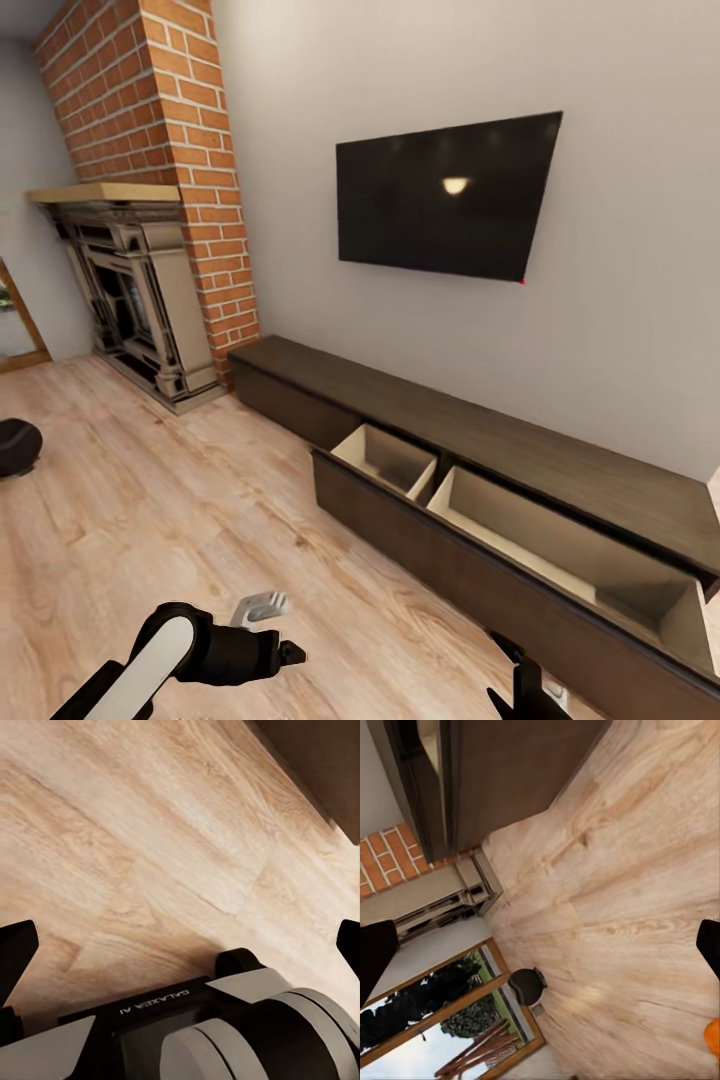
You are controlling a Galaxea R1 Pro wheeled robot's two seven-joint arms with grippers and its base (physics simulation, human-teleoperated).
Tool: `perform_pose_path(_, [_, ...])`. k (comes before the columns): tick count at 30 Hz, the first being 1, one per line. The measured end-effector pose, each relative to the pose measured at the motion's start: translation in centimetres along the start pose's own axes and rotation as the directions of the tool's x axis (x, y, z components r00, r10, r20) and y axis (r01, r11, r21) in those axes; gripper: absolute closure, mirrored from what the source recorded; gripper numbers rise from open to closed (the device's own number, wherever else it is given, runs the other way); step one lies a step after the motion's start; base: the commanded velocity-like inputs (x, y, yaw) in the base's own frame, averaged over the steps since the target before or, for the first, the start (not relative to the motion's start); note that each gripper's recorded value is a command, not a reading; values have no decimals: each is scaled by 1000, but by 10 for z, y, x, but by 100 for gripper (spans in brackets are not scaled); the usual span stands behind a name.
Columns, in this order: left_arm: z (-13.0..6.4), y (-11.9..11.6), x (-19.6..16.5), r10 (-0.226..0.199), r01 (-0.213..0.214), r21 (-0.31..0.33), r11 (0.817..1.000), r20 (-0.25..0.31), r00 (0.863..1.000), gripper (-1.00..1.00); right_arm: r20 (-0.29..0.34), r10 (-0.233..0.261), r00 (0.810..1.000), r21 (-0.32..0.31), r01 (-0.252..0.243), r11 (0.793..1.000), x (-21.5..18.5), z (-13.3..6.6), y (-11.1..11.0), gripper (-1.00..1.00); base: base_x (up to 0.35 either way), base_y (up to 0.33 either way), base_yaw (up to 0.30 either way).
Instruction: Place each of the two pumpkins and all three candles from the living room inside a cabinet in the living room (use any cabinet), then make sure every cabinet is closed, and position the cauldron so it is next to a table in the living room.
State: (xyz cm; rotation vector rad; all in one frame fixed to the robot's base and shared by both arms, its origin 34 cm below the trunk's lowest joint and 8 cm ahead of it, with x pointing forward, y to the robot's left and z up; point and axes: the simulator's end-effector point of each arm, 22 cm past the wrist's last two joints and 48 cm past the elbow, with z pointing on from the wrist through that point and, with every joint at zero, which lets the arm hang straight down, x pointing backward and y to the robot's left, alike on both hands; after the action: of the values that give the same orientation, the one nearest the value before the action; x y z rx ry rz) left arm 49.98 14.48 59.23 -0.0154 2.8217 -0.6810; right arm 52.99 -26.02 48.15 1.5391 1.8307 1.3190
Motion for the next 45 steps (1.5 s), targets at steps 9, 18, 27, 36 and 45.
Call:
perform_pose_path(9, [-15, -8, -6, 0, 0, -1, 1000, -1, 1000, -100, 8, 13, 1000, 11, -13, 1000, 3, -8, 10, -100, 0, 0, 292])
perform_pose_path(18, [-31, -8, -16, -7, 8, -23, 1000, 7, 1000, -100, 103, -49, 993, 39, 46, 998, -12, -20, 14, -100, 0, 0, 209])
perform_pose_path(27, [-63, 45, -42, -70, 84, -227, 970, 66, 995, -100, -2, -223, 975, 194, 220, 956, 11, -26, -5, -100, 0, 0, 69])
perform_pose_path(36, [-93, 71, -66, -57, 97, -328, 940, 132, 990, -100, -14, -354, 935, 495, 314, 810, -10, -51, -47, -100, 0, 0, 113])
perform_pose_path(45, [-113, 108, -78, -74, 142, -437, 888, 170, 983, -100, 4, -449, 893, 620, 350, 702, -30, -68, -41, -100, 0, 0, 6])
